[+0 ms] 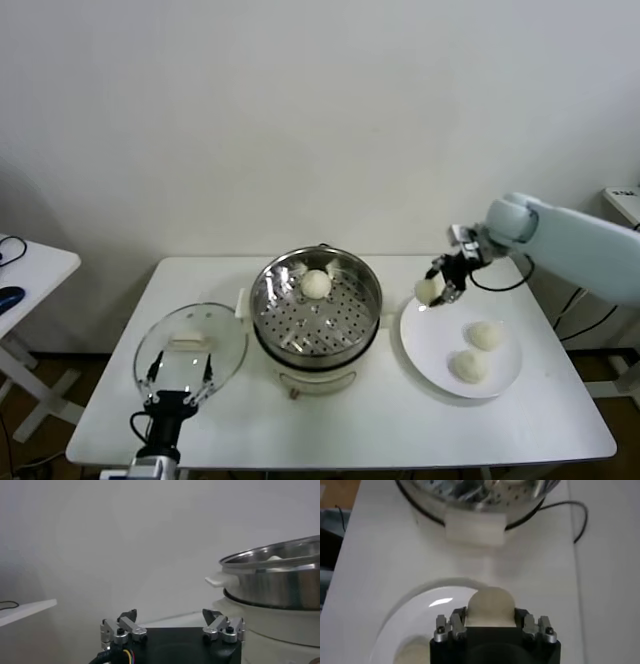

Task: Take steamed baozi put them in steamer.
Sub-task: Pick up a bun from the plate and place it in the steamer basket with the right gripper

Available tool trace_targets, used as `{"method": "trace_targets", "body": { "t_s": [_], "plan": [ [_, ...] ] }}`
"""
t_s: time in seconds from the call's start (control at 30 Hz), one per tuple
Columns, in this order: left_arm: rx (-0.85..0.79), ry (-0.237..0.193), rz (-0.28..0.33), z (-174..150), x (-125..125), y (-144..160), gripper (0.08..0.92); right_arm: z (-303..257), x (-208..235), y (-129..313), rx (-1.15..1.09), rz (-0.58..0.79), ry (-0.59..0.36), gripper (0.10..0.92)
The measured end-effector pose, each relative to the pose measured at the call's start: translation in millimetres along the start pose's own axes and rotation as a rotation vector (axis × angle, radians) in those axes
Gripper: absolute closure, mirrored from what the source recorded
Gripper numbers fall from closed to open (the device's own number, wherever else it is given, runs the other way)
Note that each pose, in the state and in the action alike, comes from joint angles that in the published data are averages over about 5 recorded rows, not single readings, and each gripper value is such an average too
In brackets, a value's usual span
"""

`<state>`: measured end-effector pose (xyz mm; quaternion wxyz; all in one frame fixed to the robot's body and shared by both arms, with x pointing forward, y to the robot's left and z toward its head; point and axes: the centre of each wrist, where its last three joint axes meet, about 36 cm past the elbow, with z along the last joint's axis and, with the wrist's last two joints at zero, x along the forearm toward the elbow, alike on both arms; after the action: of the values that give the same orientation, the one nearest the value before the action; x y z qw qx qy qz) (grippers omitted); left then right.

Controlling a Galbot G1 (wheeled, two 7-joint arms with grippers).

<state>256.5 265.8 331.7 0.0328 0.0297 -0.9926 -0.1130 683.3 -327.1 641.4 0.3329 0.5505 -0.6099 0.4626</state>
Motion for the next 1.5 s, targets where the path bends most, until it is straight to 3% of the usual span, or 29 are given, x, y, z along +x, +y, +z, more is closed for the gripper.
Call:
{"method": "trace_targets", "body": {
  "t_s": [0.2,0.43,0.97,1.5],
  "plan": [
    [-0.003,-0.007,0.011,-3.6,-0.5,-2.7,0.177,-46.6,30.2,-14.3,0.021,0.021,-0.052,0.394],
    [-0.008,-0.012,0.012,-8.7,0.3,-1.2,0.177,-106.7,23.8,-26.6,0.058,0.015,-0.100,0.394],
    [-0.023,-0.019,0.022,-13.6,3.7,3.8,0.177,-217.8,-86.8,-17.0,0.159,-0.114,-0.150,0.395],
    [-0.020,-0.007,0.014,-10.0,8.9,7.9,0.177,-239.1,-156.4,7.5,0.182,-0.208,-0.142,0.399]
  ]
}}
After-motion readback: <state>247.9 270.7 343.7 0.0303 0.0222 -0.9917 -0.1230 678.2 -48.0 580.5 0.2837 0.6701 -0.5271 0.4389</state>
